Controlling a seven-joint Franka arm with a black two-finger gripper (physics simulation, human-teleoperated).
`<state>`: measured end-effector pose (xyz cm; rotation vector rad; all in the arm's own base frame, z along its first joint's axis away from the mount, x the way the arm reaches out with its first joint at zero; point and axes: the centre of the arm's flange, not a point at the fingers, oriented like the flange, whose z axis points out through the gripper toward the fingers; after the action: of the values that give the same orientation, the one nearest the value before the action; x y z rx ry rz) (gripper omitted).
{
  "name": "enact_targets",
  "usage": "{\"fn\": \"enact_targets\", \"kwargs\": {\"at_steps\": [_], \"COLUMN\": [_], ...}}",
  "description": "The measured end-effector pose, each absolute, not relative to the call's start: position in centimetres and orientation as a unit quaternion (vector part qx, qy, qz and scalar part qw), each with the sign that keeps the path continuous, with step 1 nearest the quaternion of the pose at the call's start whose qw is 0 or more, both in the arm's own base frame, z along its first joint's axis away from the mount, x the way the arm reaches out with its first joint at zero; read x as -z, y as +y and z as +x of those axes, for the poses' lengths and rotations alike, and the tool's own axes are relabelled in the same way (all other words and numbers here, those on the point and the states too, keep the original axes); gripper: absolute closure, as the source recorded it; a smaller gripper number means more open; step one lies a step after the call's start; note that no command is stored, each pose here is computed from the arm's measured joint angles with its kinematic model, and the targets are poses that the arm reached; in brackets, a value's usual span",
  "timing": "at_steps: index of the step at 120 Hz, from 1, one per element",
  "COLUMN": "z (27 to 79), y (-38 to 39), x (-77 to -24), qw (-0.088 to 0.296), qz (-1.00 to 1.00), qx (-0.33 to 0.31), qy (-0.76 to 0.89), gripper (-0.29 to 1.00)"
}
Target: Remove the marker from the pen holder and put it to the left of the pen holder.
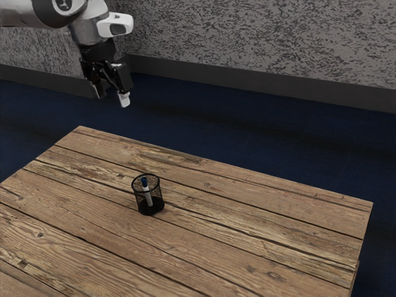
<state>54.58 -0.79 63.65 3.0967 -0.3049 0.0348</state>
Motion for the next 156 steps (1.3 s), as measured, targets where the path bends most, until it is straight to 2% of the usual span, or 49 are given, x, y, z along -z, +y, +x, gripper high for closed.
{"fn": "enact_targets", "kwargs": {"at_steps": [26, 35, 46, 56, 68, 86, 96, 106, 130, 156], "z": [54.8, 53.8, 53.5, 54.2, 52.0, 52.2, 53.2, 54.2, 55.5, 56.0], "y": [-1.0, -0.8, -1.7, -3.6, -4.7, -2.9, -3.1, -3.5, -4.1, -3.9], "x": [-61.7, -57.3, -51.2, -48.4, -44.1, -43.8, -41.6, -39.0, -36.3, -35.7], "qw": [0.016, 0.003, -0.035, -0.055, -0.079, -0.104, -0.108, -0.110, -0.109, -0.110], "qz": [0.994, 0.994, 0.989, 0.983, 0.974, 0.968, 0.964, 0.959, 0.949, 0.942], "qx": [-0.001, 0.024, 0.041, 0.035, 0.011, -0.040, -0.046, -0.048, -0.067, -0.082], "qy": [-0.107, -0.111, -0.139, -0.171, -0.211, -0.224, -0.240, -0.258, -0.289, -0.307], "gripper": [0.00, 0.00, 0.00, 0.00, 0.00, 0.00, 0.00, 0.00, 0.00, 0.04]}}
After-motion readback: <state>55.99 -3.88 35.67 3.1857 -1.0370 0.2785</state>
